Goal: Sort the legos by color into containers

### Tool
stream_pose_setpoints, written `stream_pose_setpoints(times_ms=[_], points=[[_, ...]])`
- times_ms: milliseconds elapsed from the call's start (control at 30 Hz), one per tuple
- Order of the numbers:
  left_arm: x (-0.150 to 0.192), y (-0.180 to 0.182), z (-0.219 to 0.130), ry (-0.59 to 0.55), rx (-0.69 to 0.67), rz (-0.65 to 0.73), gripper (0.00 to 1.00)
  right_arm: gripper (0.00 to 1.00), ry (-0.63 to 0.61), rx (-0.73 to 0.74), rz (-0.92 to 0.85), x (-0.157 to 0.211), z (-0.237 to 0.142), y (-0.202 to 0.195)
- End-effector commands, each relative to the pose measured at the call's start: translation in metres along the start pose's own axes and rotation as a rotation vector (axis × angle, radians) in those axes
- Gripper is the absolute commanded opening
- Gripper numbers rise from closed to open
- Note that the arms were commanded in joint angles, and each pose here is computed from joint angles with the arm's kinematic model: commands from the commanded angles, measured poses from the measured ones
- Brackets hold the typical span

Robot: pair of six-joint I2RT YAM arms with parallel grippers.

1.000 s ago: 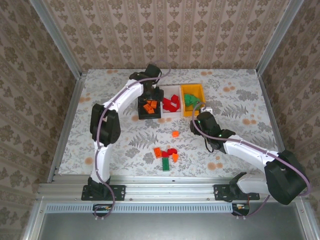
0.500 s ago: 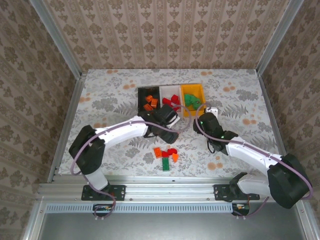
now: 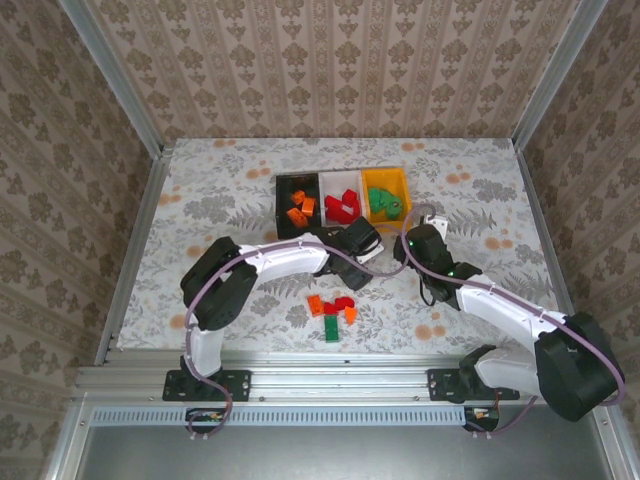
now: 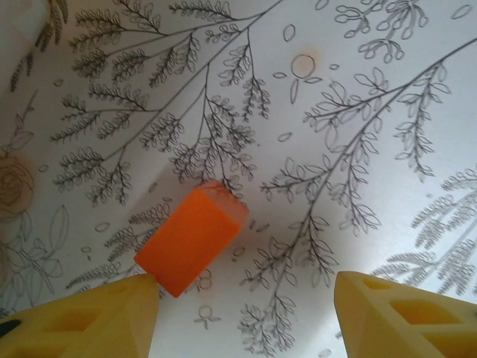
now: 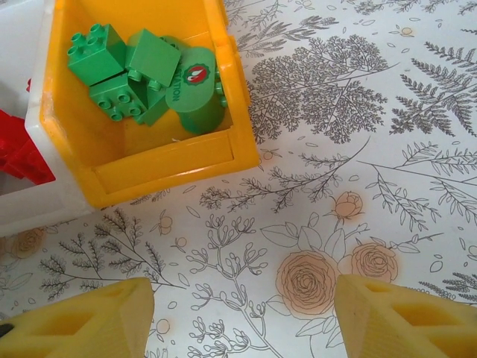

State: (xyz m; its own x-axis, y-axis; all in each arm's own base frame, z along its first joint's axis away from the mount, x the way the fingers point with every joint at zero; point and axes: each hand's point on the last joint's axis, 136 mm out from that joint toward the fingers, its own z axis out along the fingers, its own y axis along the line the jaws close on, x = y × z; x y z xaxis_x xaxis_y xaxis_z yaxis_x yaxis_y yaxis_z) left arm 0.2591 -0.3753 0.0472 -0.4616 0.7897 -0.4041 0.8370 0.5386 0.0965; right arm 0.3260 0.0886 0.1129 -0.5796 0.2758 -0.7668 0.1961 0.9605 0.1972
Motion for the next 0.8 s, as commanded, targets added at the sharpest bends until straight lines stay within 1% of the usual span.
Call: stream_pose_setpoints(times_ms=[0, 133, 233, 367, 467, 567, 633, 700, 767], points=[[-0.002, 0.009, 0.004, 0.014, -0.056, 0.044, 0.63, 0.66, 0.004, -0.009, 0.017, 0.001, -0.002, -0.002], [-0.005, 0.01, 0.005, 0.009, -0.056, 0.04, 0.61, 0.66, 0.003, -0.017, 0.017, 0.002, -0.002, -0.001], [-0.009, 0.009, -0.002, -0.01, -0.046, 0.027, 0.6, 0.66, 0.005, -0.02, 0.018, 0.002, -0.002, -0.001], [-0.017, 0.01, -0.023, -0.063, -0.04, 0.014, 0.6, 0.65, 0.004, -0.026, 0.016, 0.002, -0.002, 0.0], [-0.02, 0.015, -0.036, -0.098, -0.032, 0.004, 0.62, 0.65, 0.004, -0.03, 0.017, 0.001, -0.002, 0.001], [-0.018, 0.025, -0.036, -0.081, -0.041, -0.035, 0.68, 0.65, 0.005, -0.032, 0.015, 0.002, -0.002, 0.001], [-0.017, 0.023, -0.031, -0.072, -0.015, -0.064, 0.72, 0.65, 0.006, -0.031, 0.014, 0.002, -0.002, 0.001], [-0.019, 0.019, -0.025, -0.073, -0.002, -0.105, 0.8, 0.65, 0.004, -0.03, 0.013, 0.002, -0.002, 0.001], [-0.019, 0.019, -0.018, -0.052, -0.011, -0.156, 0.89, 0.65, 0.004, -0.028, 0.009, 0.002, -0.002, 0.0]])
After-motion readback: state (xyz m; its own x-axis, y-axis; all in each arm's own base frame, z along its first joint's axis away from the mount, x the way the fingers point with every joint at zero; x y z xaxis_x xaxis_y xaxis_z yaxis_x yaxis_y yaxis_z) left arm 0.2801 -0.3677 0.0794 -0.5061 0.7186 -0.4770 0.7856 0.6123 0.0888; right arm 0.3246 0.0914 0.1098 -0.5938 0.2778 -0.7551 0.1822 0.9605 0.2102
